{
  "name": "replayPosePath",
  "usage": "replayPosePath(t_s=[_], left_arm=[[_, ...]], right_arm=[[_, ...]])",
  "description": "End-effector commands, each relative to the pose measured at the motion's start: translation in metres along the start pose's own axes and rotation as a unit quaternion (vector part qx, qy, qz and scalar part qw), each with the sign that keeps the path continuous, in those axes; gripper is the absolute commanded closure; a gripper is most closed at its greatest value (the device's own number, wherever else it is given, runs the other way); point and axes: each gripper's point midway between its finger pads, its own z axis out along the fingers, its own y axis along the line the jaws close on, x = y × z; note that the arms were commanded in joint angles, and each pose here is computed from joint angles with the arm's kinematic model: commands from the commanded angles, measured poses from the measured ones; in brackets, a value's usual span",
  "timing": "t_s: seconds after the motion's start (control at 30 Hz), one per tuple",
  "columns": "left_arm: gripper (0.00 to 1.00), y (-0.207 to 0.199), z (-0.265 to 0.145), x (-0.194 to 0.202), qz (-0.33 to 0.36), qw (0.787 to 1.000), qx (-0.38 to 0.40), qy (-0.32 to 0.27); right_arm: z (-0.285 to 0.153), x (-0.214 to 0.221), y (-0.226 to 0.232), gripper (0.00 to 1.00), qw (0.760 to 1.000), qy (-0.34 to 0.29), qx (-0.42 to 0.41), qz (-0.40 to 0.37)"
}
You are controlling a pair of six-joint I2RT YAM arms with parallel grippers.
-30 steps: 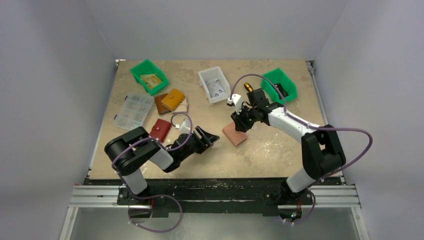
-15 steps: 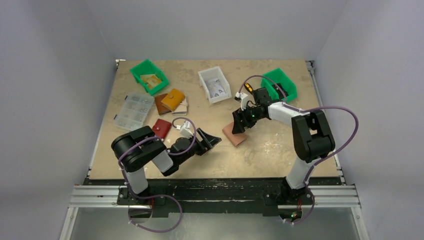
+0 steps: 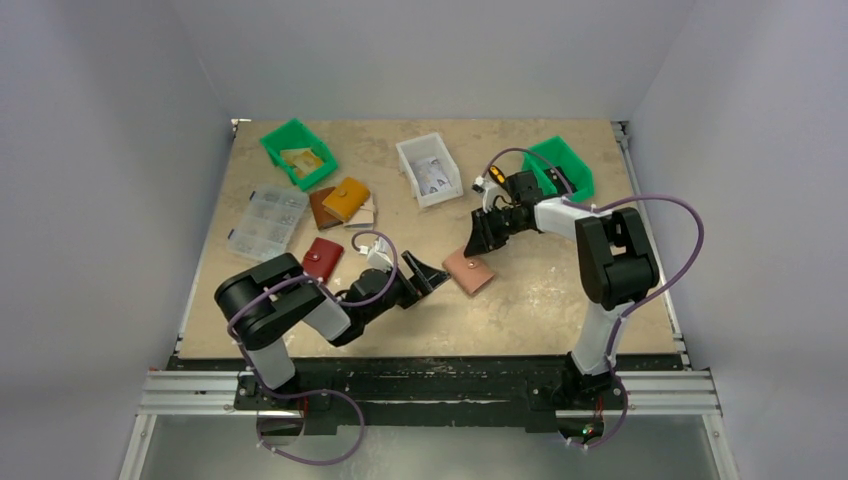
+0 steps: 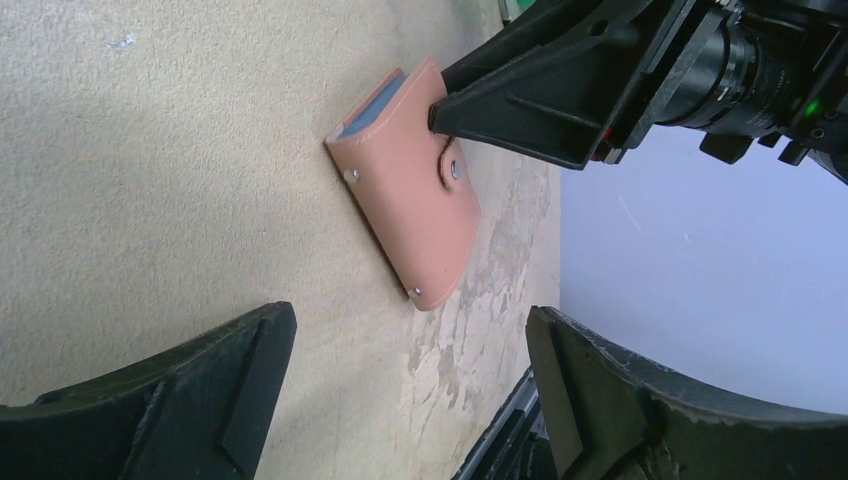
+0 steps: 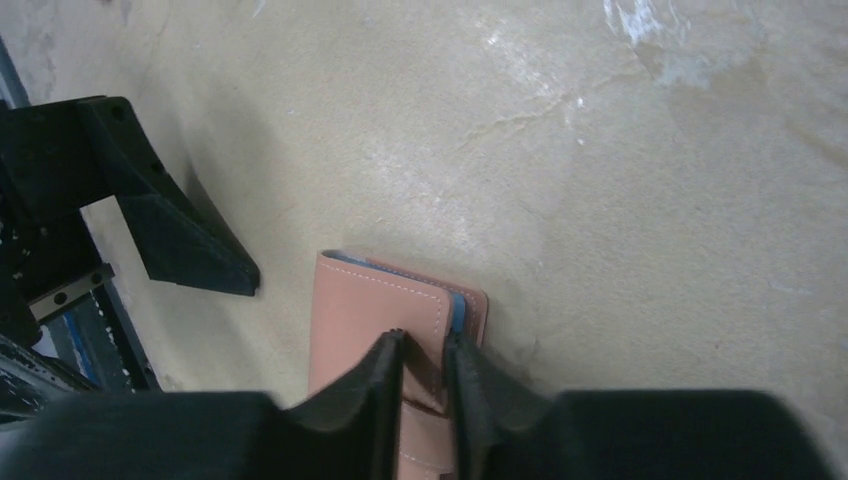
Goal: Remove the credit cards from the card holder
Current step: Open the card holder at the center of the board.
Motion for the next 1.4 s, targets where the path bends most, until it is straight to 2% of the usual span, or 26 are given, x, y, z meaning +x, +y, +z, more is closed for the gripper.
replayPosePath(t_s=[0.0,0.07,0.1,0.33,0.57,0.8,1.07,1.2,1.37], left_arm=[[0.05,0.04,-0.003,0.01,0.001,0.998,-0.058,0.019],[0.07,0.038,-0.002,0.013,0.0,0.998,-0.049,0.026],[0.07,0.035,-0.001,0.014,-0.002,0.999,-0.04,0.027],[0.09,0.022,0.003,0.017,-0.004,0.999,-0.001,0.034],[0.1,0.01,0.011,0.016,0.009,0.999,0.02,0.033],[0.16,-0.016,0.013,0.013,0.016,0.996,0.088,0.023],[0.3,-0.05,-0.001,0.008,0.028,0.982,0.186,0.002],[0.3,-0.065,-0.009,0.0,0.037,0.976,0.216,-0.015],[0.25,-0.081,-0.015,-0.008,0.057,0.969,0.237,-0.033]], right_arm=[[-0.001,-0.01,0.014,0.83,0.999,-0.01,-0.041,0.003],[-0.005,-0.011,0.021,0.99,0.997,-0.016,-0.069,0.011],[-0.007,-0.012,0.025,1.0,0.996,-0.02,-0.082,0.016],[-0.036,-0.027,0.059,1.0,0.977,-0.067,-0.194,0.06],[-0.056,-0.032,0.086,1.0,0.956,-0.078,-0.271,0.081],[-0.075,-0.042,0.108,1.0,0.943,-0.098,-0.308,0.073],[-0.083,-0.043,0.117,1.0,0.939,-0.098,-0.322,0.075],[-0.083,-0.041,0.117,1.0,0.938,-0.097,-0.324,0.077],[-0.083,-0.04,0.119,1.0,0.937,-0.094,-0.328,0.077]])
